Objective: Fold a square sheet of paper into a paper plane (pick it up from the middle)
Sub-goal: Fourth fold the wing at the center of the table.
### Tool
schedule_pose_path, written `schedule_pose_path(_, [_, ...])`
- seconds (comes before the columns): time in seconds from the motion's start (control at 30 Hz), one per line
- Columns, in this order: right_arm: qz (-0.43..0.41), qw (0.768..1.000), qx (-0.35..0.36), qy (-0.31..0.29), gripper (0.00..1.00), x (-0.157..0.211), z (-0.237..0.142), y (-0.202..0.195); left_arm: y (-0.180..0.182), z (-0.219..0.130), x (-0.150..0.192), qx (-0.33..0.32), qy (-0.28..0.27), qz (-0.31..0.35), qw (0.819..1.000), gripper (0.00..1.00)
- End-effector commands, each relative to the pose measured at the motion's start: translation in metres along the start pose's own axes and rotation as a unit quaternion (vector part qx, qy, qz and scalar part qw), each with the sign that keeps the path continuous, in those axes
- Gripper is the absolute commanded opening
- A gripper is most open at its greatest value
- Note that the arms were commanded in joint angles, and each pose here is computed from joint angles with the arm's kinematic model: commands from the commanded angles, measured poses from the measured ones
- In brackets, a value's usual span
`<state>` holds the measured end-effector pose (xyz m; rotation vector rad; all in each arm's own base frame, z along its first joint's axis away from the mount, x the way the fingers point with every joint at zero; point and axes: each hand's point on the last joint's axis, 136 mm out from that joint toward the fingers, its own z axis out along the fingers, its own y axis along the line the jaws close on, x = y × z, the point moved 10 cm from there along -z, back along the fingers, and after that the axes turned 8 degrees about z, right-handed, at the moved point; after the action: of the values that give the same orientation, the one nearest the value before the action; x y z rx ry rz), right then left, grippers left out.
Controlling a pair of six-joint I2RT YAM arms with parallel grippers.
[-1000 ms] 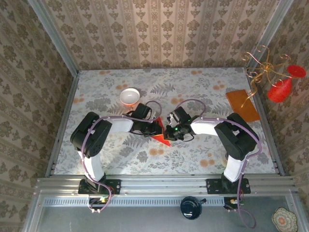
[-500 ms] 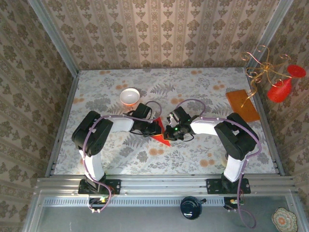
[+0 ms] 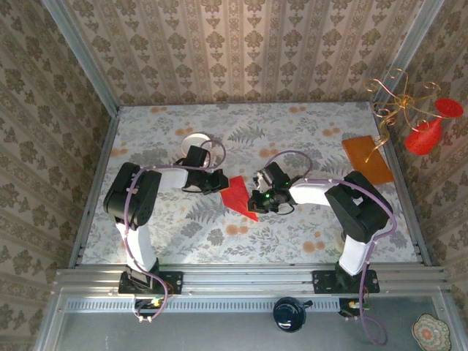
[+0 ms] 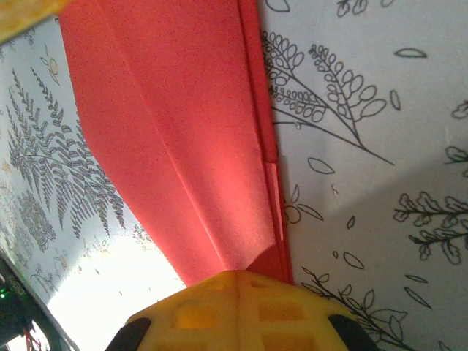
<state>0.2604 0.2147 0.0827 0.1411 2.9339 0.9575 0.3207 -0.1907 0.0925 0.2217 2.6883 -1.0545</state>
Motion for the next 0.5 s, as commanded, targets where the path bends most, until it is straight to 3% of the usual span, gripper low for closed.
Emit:
schedule_pose_path(0.0, [0.068,0.973,0.209,0.074,0.0,0.046,0.024,-0.08,0.03,-0.011,-0.02,-0.077,-0.047,0.0,0.996,0.07])
schedule_pose_path(0.27, [0.064,0.977,0.188,0.071,0.0,0.042,0.024,-0.074,0.035,-0.022,-0.028,-0.083,-0.058,-0.003,0.995,0.07])
schedule_pose_path(0.47, [0.029,0.995,0.09,0.04,0.0,0.023,0.009,-0.033,-0.001,-0.049,-0.026,-0.069,-0.086,0.011,0.994,0.08])
